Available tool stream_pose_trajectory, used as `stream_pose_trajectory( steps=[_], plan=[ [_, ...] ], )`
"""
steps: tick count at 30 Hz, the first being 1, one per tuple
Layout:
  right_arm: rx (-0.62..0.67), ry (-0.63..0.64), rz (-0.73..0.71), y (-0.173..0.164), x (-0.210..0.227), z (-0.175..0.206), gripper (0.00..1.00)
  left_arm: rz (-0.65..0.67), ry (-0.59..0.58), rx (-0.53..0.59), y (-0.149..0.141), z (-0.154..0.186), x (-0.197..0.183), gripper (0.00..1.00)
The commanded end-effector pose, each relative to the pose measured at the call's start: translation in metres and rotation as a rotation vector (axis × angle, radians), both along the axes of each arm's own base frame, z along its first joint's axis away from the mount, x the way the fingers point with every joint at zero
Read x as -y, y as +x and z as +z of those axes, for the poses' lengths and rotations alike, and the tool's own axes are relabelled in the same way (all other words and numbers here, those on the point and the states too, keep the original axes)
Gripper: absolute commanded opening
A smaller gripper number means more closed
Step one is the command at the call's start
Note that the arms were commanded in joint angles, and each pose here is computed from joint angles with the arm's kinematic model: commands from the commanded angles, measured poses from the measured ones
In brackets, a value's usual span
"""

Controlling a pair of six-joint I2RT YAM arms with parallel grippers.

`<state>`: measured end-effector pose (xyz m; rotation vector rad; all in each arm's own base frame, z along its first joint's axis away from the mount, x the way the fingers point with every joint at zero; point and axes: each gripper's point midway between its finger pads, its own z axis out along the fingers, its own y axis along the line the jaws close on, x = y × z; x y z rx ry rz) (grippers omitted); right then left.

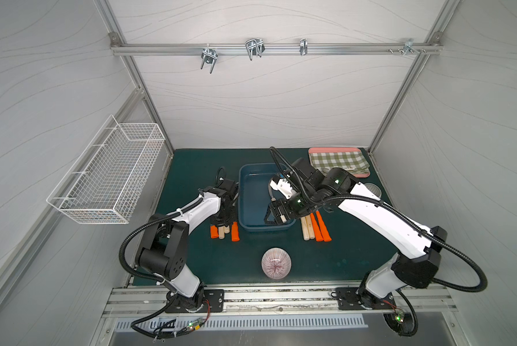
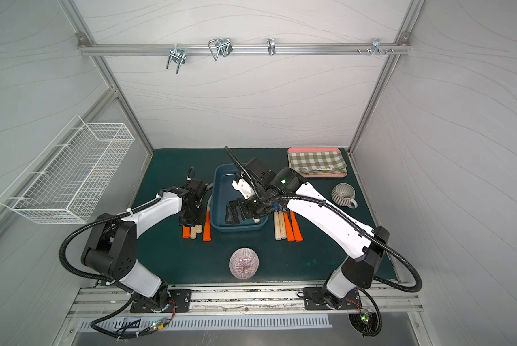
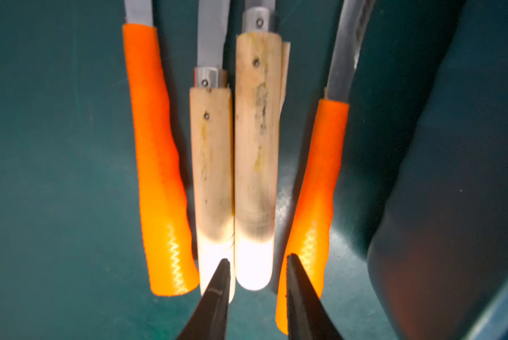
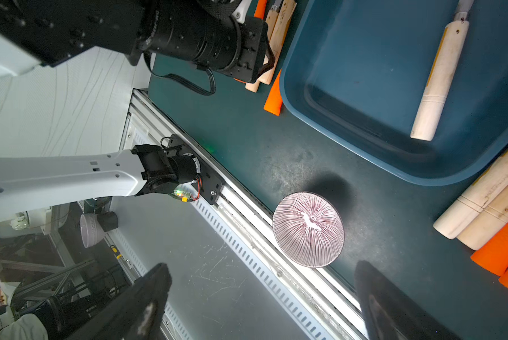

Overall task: Put small sickles into storage boxes
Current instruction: Pick up the sickle at the center of the board.

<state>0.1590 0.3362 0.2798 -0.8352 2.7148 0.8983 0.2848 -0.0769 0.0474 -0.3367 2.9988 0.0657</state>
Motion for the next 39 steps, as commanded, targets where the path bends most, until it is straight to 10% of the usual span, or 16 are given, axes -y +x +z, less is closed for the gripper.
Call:
stream_pose_trajectory(
  steps=[1,29,39],
  plan=[
    [-0.027,-0.003,0.018,-0.006,-0.002,-0.003,0.99,-0.005,-0.026,0.037,0.021,0.004,0.007,0.28],
    [-0.044,-0.026,0.044,-0.009,-0.002,-0.016,0.99,0.008,0.039,-0.042,0.03,-0.038,0.0,0.37],
    [-0.047,-0.025,0.036,-0.008,-0.003,-0.017,0.99,-0.01,0.05,-0.068,0.029,-0.045,-0.001,0.14]
  ],
)
